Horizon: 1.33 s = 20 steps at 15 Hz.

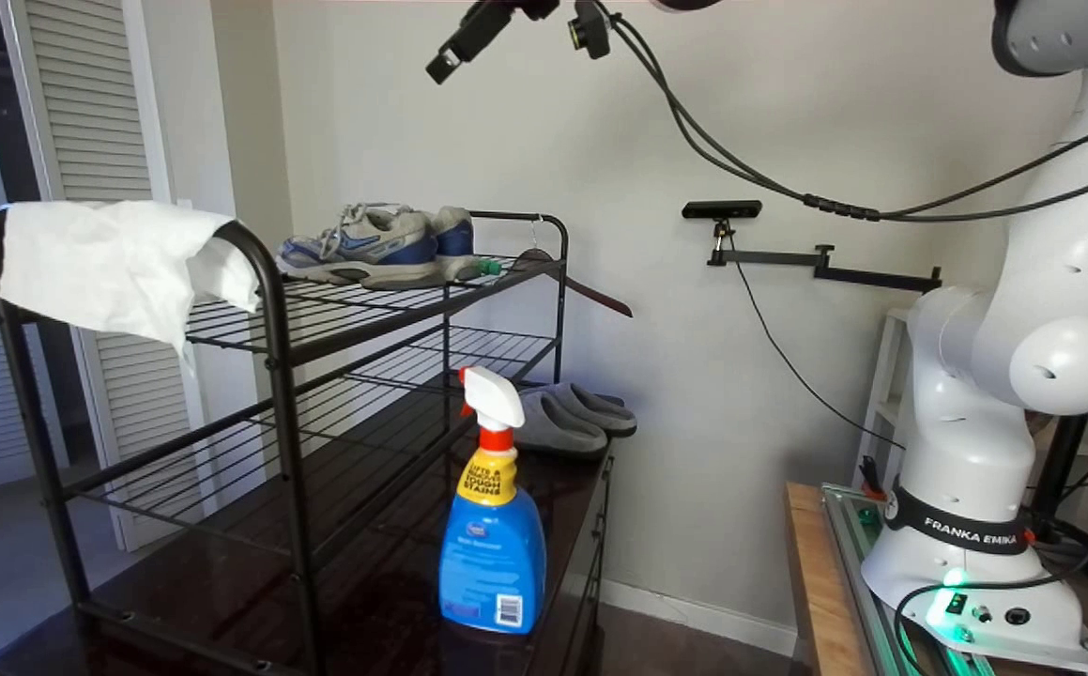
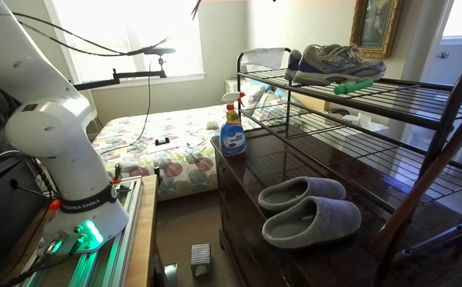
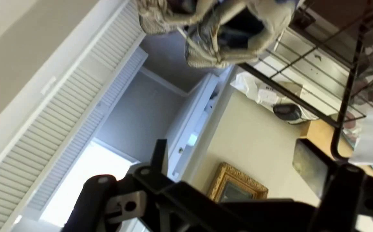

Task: Pick up the napkin and put it in the shoe

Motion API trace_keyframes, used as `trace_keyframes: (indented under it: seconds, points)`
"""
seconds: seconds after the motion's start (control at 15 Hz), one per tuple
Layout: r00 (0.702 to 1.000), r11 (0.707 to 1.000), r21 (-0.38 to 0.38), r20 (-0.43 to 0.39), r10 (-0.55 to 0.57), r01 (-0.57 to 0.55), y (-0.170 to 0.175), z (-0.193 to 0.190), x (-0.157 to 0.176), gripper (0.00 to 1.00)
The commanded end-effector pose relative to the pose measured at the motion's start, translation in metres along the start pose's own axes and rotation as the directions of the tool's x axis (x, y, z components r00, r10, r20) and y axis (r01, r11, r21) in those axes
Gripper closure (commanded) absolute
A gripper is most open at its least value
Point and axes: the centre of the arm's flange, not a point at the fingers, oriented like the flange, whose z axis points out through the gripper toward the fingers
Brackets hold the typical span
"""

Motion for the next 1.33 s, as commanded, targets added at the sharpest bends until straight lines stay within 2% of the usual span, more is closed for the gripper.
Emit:
trace_keyframes:
  seconds: [0.0,0.2,0.4,0.6,0.8,0.93,1.0,1.07,1.13,1.2,1.27]
  points:
    - [0.990,0.991,0.123,-0.141,-0.025,0.043,-0.003,0.035,0.066,0.00]
    - [0.976,0.961,0.247,-0.206,-0.070,0.121,-0.029,0.053,0.102,0.00]
    - [0.947,0.913,0.348,-0.305,-0.105,0.213,-0.057,0.060,0.132,0.00]
    - [0.920,0.836,0.460,-0.372,-0.123,0.298,-0.078,0.067,0.156,0.00]
    - [0.909,0.736,0.586,-0.405,-0.096,0.339,-0.078,0.094,0.162,0.00]
    - [0.919,0.680,0.651,-0.384,-0.088,0.337,-0.071,0.118,0.158,0.00]
    - [0.941,0.679,0.664,-0.312,-0.129,0.313,-0.067,0.132,0.151,0.00]
    - [0.942,0.649,0.686,-0.288,-0.173,0.329,-0.065,0.140,0.146,0.00]
    - [0.928,0.621,0.689,-0.280,-0.248,0.374,-0.063,0.146,0.140,0.00]
    - [0.944,0.662,0.677,-0.285,-0.168,0.322,-0.074,0.130,0.116,0.00]
    - [0.944,0.646,0.689,-0.267,-0.196,0.329,-0.071,0.139,0.111,0.00]
